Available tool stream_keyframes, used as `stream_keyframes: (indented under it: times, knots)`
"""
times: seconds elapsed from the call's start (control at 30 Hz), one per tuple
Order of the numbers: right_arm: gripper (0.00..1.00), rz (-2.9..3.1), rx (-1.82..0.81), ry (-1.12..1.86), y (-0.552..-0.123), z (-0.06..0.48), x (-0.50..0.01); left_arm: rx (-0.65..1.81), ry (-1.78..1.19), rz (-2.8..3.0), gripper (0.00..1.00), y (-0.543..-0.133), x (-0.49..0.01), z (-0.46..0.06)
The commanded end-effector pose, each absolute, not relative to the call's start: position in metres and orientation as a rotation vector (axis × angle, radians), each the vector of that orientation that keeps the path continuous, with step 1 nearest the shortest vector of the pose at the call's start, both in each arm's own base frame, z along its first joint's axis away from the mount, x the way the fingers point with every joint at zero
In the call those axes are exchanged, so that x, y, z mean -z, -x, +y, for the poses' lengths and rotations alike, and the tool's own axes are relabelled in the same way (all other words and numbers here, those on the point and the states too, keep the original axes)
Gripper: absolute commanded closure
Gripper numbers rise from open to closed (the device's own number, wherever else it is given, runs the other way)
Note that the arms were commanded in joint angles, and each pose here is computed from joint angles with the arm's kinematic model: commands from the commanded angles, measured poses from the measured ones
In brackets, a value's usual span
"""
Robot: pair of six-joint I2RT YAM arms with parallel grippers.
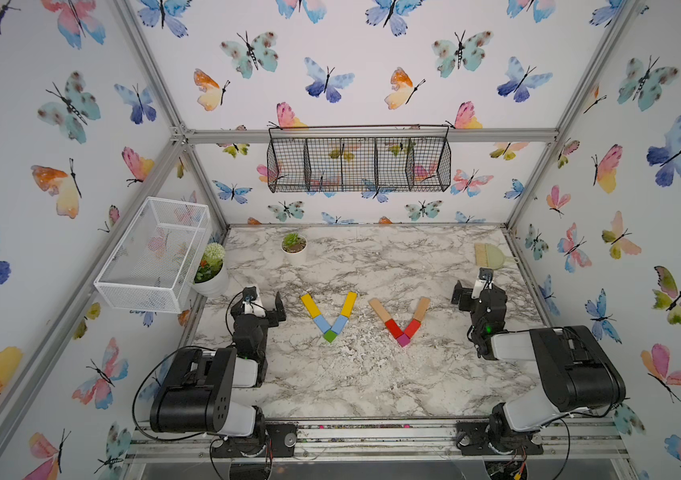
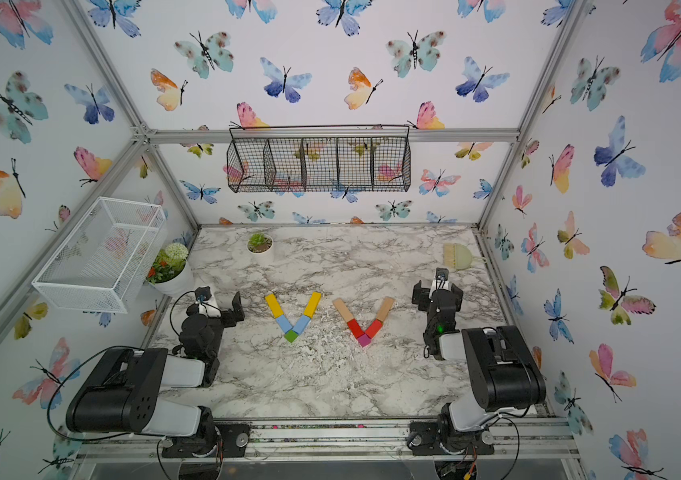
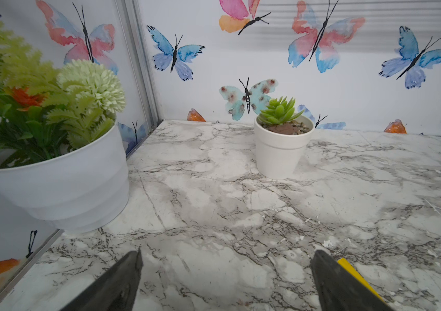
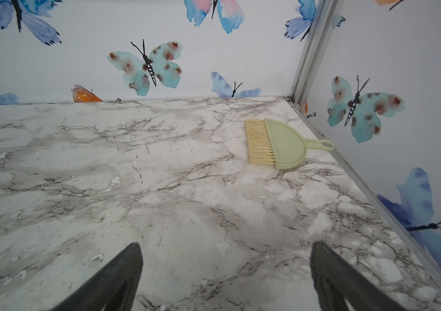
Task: Assemble the letter v with building blocks
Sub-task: Reset both arms
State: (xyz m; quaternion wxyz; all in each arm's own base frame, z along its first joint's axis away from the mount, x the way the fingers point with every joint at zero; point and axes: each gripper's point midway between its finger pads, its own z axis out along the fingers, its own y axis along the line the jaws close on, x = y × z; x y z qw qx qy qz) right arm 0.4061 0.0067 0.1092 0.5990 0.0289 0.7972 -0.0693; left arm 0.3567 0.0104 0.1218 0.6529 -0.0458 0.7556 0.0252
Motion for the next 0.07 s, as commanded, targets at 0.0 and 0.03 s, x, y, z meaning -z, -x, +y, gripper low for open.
stream_keyframes:
  times: [0.0, 0.03]
  knots:
    - [0.02, 1.895, 0.151, -0.035, -0.4055, 0.0094, -0.0976, -0.037, 0.099, 1.7, 0.02, -0.3574, -0.1244, 0.0085]
    - [0.02, 1.888, 0.151, -0.037, -0.4041, 0.0088, -0.0987, -0.037, 0.098, 1.702, 0.02, -0.3572, -0.1236, 0.0083]
